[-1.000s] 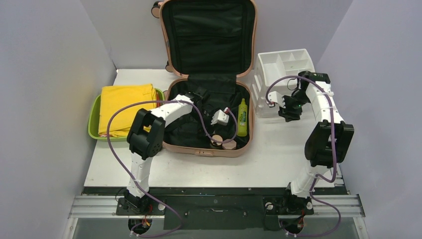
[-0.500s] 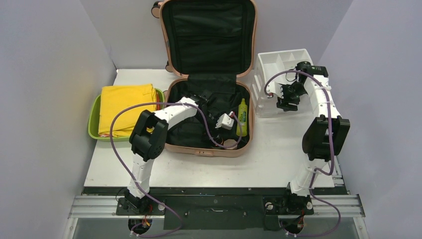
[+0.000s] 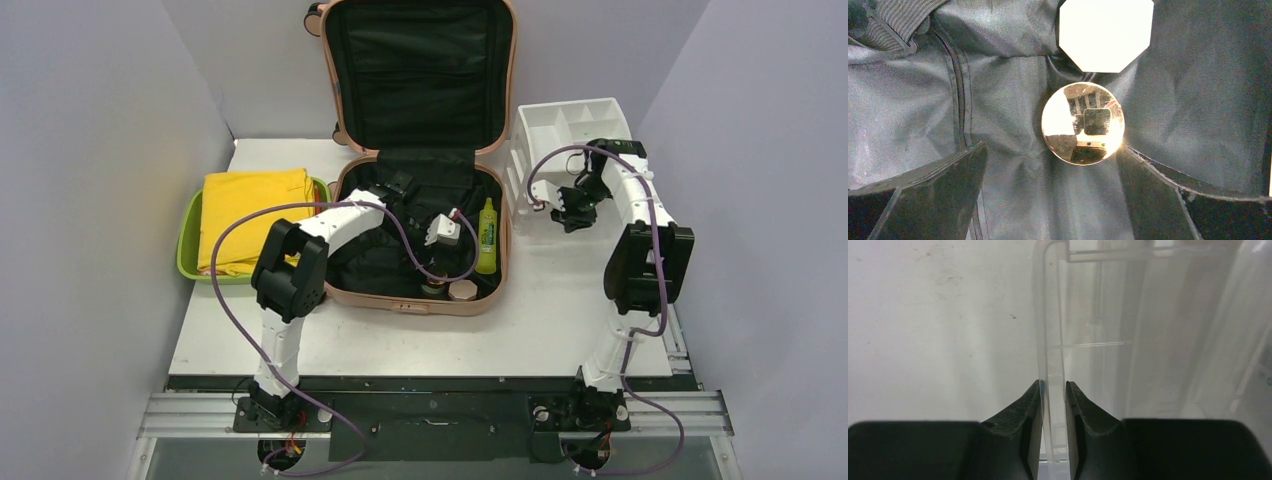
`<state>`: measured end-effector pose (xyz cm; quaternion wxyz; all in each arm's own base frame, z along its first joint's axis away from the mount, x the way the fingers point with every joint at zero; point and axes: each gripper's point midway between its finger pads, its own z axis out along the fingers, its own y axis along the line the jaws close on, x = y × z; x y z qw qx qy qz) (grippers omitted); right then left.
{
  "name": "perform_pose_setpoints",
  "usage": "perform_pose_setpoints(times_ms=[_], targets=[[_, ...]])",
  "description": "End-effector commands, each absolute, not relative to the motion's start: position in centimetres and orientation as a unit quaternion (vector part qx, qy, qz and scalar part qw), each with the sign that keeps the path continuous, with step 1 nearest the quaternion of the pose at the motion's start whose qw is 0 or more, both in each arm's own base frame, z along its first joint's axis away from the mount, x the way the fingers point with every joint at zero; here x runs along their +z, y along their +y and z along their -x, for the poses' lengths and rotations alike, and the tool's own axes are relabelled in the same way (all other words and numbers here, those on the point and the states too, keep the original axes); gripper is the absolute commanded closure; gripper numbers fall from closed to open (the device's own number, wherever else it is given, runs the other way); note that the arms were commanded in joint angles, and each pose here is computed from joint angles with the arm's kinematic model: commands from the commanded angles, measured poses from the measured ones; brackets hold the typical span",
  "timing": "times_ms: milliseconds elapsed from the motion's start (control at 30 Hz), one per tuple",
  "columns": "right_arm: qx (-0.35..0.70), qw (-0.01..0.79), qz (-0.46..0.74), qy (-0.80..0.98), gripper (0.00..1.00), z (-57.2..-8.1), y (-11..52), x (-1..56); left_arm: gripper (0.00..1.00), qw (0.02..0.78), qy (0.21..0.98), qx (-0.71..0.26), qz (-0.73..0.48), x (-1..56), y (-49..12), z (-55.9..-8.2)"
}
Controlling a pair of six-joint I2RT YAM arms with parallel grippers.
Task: Open, take out, and arrange the luggage
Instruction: Open the drawer in the storage box.
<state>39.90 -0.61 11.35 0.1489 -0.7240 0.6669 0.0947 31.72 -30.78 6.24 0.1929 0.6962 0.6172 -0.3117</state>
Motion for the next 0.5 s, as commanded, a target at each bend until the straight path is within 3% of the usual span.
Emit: perform_pose_setpoints(times_ms=[0, 333, 400, 467], targets=[[0.098, 0.168, 0.727, 0.659, 0.83, -36.9, 0.4, 14.6, 0.04, 0.247, 0.583, -0.32, -0.705, 9.6, -32.2, -32.1], [0.118, 0.163, 0.721, 0.664, 0.82, -34.2, 1.2, 15.3, 0.04, 0.238, 0.522, -0.332, -0.749, 8.6, -32.7, -30.4], [0.119, 0.161, 0.721, 0.663, 0.79, -33.7, 1.3, 15.4, 0.04, 0.237, 0.508, -0.337, -0.756, 8.6, -32.7, -30.1], [0.115, 0.161, 0.719, 0.666, 0.69, -33.5, 1.2, 15.5, 0.04, 0.233, 0.496, -0.341, -0.764, 8.5, -32.6, -29.7]])
